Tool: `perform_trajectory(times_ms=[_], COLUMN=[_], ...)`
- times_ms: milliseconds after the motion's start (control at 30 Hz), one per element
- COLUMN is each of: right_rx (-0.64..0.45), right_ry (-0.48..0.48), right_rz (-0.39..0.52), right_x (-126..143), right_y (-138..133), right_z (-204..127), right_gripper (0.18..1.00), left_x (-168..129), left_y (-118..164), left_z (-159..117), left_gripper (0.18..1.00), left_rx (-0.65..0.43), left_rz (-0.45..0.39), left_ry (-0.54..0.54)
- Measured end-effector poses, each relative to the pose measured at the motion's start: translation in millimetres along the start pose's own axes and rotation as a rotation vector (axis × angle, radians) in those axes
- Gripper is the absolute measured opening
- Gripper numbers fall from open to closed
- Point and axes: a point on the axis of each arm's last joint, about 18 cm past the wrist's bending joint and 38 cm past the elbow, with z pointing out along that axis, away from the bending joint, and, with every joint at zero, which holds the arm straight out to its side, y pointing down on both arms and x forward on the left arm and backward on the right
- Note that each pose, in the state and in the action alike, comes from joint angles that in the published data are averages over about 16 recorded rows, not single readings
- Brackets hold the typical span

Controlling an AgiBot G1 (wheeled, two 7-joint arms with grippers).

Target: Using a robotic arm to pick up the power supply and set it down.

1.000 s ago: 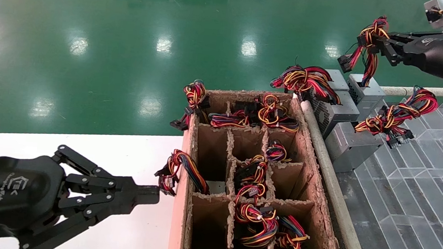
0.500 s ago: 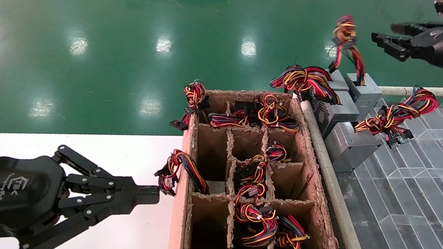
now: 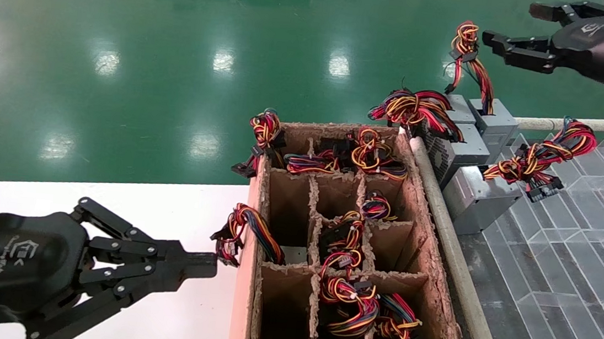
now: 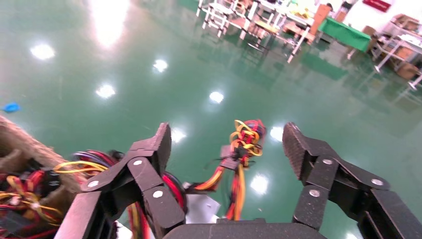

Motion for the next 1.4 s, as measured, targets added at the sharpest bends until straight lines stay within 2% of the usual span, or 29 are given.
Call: perform_trajectory(times_ms=[233, 433, 700, 900, 1100, 1400], right_rx=[0.061, 0.110, 0.167, 0.202, 0.231, 0.262], right_ry=[-0.075, -0.151, -0.267, -0.366, -0.474, -0.653], right_rz=[0.027, 0.047, 0.073, 0.091, 0.110, 0.140], right_x=[-22, -43, -77, -104, -134, -181], right_y=[5, 9, 12, 13, 13, 12], right_z=[-6, -15, -31, -46, -64, -97], right_gripper=[0.857, 0.938, 0.987, 0.999, 1.000, 1.000], left_x=[0, 0, 0, 0, 0, 0], left_y=[0, 0, 0, 0, 0, 0], left_z=[0, 0, 0, 0, 0, 0], left_gripper=[0.191, 0.193, 0.210, 0.255, 0.332, 0.526], left_rx=[0.000, 0.000, 0.000, 0.000, 0.000, 0.000], left_rz=[0.000, 0.000, 0.000, 0.000, 0.000, 0.000], left_ry=[0.000, 0.000, 0.000, 0.000, 0.000, 0.000])
